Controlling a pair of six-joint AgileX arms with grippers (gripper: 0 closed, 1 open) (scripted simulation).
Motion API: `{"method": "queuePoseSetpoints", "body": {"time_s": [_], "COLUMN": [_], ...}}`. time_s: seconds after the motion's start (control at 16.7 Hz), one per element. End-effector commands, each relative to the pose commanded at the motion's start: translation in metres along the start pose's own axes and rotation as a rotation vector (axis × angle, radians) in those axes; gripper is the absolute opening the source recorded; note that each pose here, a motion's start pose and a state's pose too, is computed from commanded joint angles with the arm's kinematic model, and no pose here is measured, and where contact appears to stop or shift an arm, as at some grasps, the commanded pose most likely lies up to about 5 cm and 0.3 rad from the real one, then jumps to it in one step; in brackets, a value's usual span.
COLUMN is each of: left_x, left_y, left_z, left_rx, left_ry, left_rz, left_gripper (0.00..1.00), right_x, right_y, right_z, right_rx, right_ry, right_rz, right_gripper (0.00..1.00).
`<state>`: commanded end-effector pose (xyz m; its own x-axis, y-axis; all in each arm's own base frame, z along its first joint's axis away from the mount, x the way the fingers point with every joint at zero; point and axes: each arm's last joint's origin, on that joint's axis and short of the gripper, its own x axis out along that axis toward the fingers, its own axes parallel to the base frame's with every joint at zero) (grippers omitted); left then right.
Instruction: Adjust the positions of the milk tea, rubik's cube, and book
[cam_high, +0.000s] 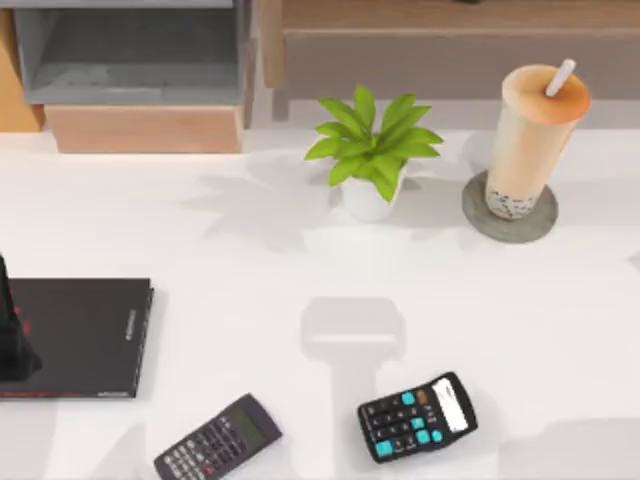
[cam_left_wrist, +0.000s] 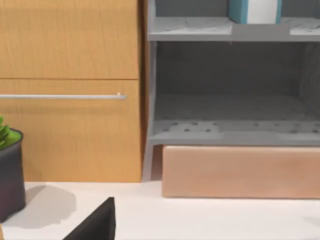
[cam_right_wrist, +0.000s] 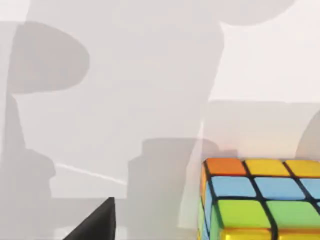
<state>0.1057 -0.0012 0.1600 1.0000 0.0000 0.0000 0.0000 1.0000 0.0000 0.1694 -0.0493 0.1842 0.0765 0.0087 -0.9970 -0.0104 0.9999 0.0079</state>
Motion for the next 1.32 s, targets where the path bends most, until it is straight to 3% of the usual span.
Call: {"method": "queuePoseSetpoints", "body": {"time_s": [0.3, 0.72, 1.32], "left_x": [0.000, 0.000, 0.000], "left_y": [0.000, 0.000, 0.000], "left_z": [0.000, 0.000, 0.000], "left_rx": [0.000, 0.000, 0.000], "left_ry": [0.000, 0.000, 0.000], "left_rz": [0.000, 0.000, 0.000], "left_gripper": [1.00, 1.00, 1.00], "right_x": [-0.022, -0.021, 0.033], "right_y": [-0.012, -0.013, -0.014], "right_z": [-0.028, -0.029, -0.033], "right_rx": [0.018, 0.018, 0.019], "right_ry": [0.073, 0.081, 0.072], "right_rz": [-0.007, -0.006, -0.011], "right_gripper": [1.00, 1.00, 1.00]}}
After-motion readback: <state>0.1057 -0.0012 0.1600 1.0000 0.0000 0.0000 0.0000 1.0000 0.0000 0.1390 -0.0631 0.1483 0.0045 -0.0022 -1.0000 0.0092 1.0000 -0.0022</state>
